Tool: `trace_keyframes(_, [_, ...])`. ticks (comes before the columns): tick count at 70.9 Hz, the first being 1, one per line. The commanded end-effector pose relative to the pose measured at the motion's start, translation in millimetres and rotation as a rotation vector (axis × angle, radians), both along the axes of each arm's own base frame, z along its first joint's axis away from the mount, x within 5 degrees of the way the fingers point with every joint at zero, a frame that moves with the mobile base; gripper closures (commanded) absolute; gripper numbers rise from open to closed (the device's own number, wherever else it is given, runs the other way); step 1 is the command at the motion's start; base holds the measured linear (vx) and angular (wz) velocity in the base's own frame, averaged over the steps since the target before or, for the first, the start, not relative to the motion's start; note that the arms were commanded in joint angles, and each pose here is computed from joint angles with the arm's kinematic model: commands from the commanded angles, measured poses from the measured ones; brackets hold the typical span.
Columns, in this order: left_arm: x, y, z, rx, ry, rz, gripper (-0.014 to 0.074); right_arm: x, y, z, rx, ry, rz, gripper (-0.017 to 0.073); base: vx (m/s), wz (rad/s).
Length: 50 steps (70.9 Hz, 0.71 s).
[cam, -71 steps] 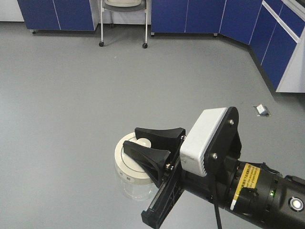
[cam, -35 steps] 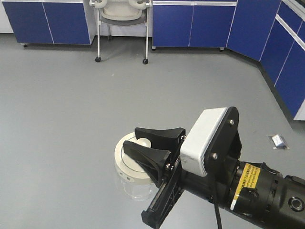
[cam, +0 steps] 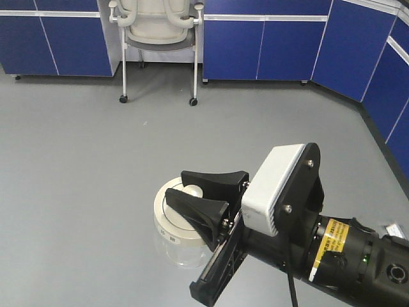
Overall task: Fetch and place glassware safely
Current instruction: 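Hold the jar in the right gripper while the base drives away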
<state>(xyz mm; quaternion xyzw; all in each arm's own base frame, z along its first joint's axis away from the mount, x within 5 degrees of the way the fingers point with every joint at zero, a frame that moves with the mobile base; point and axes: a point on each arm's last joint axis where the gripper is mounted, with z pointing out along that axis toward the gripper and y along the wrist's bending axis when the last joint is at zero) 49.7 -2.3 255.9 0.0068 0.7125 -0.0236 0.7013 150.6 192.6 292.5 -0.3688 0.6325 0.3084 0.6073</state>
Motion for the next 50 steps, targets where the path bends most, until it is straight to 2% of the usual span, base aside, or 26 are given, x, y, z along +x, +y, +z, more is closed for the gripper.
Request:
trace_keyframes(1, [-1.0, -0.4, 14.3, -0.018, -0.086, -0.008, 0.0601, -3.2, 0.1, 24.6, 0.126, -0.08, 0.027, 0.0563, 0.55, 0.0])
trace_keyframes(50, [-1.0, -0.4, 14.3, -0.018, -0.086, -0.008, 0.0601, -3.2, 0.1, 24.6, 0.126, -0.08, 0.027, 0.0563, 0.52, 0.03])
